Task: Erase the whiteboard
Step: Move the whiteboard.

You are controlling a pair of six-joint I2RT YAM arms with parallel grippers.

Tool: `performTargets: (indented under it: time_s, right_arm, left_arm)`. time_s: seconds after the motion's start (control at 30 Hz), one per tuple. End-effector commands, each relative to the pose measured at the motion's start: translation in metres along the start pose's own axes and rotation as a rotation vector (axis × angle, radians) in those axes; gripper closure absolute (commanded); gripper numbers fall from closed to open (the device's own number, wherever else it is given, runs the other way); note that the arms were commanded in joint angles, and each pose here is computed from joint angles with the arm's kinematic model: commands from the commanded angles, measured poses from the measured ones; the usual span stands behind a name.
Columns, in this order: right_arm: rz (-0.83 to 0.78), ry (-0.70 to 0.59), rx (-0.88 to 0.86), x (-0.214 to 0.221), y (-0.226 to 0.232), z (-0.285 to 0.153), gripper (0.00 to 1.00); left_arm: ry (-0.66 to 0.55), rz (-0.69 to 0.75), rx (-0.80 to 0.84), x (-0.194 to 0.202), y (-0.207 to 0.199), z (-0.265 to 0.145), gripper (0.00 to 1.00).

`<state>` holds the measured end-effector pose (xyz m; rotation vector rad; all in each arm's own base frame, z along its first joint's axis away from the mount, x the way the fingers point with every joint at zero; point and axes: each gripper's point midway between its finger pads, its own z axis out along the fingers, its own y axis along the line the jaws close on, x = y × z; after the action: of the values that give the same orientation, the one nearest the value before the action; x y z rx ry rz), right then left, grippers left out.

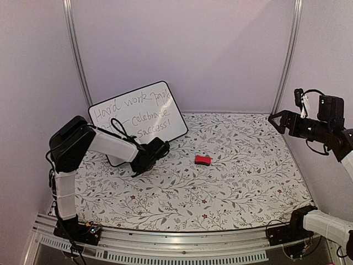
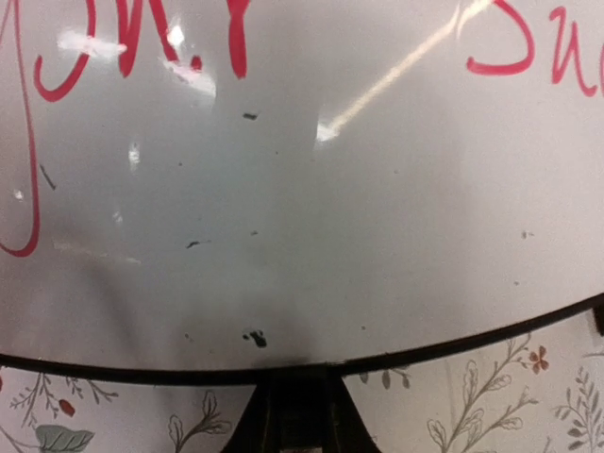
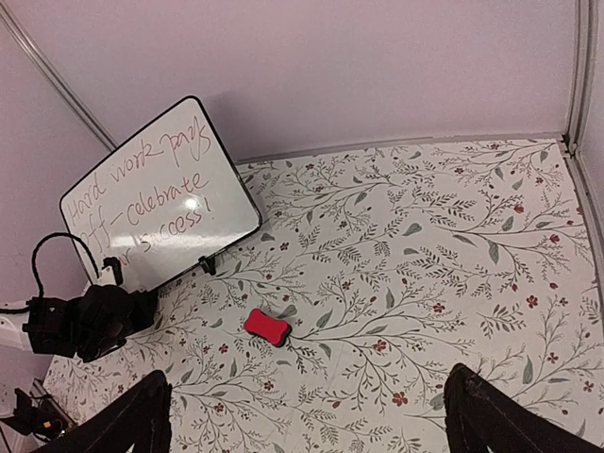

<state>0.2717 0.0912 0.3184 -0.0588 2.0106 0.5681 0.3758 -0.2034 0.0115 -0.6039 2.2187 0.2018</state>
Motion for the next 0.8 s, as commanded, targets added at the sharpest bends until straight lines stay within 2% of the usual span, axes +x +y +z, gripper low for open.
performTargets:
  time_s: [0.0,0.17,0.37,0.57,0.67,0.77]
  right_arm:
    - [-0.005,0.060,-0.093,0.012,0.015,0.007,0.01]
    - [-0.065,0.177,-0.152,0.039,0.037,0.025,0.01]
    - [-0.239,0.401,-0.125,0.103,0.077,0.065,0.01]
    - [-0.377,0.455,-0.119,0.123,0.104,0.098,0.01]
    - [-0.486,0.461,-0.119,0.129,0.108,0.119,0.08]
    - [-0.534,0.523,-0.170,0.142,0.119,0.138,0.13]
  left_arm:
    - [0.094,0.110,0.049,0.039,-0.003,-0.017,1.00]
    - [0.083,0.154,0.077,0.047,-0.008,-0.028,1.00]
    - [0.082,0.193,0.107,0.057,-0.010,-0.037,1.00]
    - [0.082,0.231,0.126,0.065,-0.006,-0.044,1.00]
    - [0.084,0.233,0.130,0.067,-0.003,-0.045,1.00]
    - [0.087,0.237,0.135,0.069,-0.002,-0.046,1.00]
